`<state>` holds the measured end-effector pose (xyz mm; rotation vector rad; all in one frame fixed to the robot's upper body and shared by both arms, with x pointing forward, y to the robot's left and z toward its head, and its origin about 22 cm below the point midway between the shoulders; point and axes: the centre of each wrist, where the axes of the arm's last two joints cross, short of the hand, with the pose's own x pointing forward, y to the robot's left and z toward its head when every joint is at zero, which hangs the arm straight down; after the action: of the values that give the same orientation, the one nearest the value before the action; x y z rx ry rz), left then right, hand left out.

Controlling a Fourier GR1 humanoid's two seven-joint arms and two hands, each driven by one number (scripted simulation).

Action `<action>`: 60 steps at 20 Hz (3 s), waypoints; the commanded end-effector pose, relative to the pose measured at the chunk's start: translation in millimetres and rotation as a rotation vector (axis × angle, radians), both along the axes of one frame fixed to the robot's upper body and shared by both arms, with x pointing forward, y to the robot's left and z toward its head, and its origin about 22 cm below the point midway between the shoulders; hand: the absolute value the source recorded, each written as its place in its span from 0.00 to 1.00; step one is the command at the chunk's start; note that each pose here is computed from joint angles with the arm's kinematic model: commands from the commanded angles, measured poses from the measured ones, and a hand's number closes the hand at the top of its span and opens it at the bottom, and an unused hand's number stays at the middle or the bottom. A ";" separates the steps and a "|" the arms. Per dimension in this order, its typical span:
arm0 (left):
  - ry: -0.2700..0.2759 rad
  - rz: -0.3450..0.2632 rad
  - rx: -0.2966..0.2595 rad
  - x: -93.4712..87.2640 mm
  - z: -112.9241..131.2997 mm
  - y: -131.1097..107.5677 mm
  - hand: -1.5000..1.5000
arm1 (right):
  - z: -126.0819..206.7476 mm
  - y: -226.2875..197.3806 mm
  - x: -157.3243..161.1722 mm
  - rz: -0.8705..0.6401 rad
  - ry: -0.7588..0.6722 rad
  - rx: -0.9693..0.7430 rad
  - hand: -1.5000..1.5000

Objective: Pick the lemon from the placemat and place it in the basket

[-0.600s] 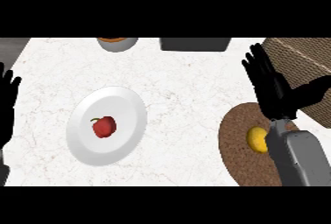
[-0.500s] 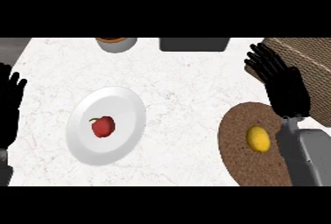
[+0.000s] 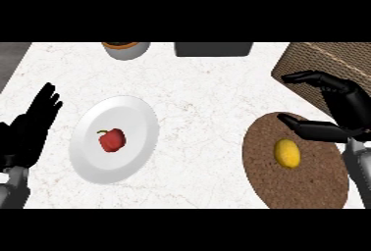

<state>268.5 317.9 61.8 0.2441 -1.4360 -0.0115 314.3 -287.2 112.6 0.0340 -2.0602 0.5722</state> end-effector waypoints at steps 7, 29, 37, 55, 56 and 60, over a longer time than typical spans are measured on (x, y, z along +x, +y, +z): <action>0.070 -0.033 -0.001 22.2 -18.4 19.9 0.50 | 1.7 97.4 -36.5 -0.155 -0.046 -0.165 0.00; 0.075 -0.058 -0.001 23.1 -23.7 -1.1 0.50 | 179.0 -18.2 -29.7 -0.346 0.520 -0.948 0.00; 0.054 -0.049 -0.029 15.0 -29.5 -8.7 0.50 | 177.1 -51.5 -82.0 -0.289 0.498 -0.788 0.00; 0.053 -0.064 0.002 16.2 -29.6 8.5 0.50 | -8.7 -45.4 -99.3 -0.366 0.365 -0.607 0.00; 0.052 -0.063 0.018 19.4 -8.5 0.2 0.50 | 1.7 -33.5 -65.5 -0.376 0.375 -0.564 0.00; 0.053 -0.083 -0.019 24.0 -25.2 -2.0 0.50 | -32.0 -31.5 -64.1 -0.350 0.379 -0.499 0.00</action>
<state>296.2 316.4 42.2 0.1886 -1.3883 -0.0711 242.2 -328.6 107.9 -0.5018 -1.4475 0.7966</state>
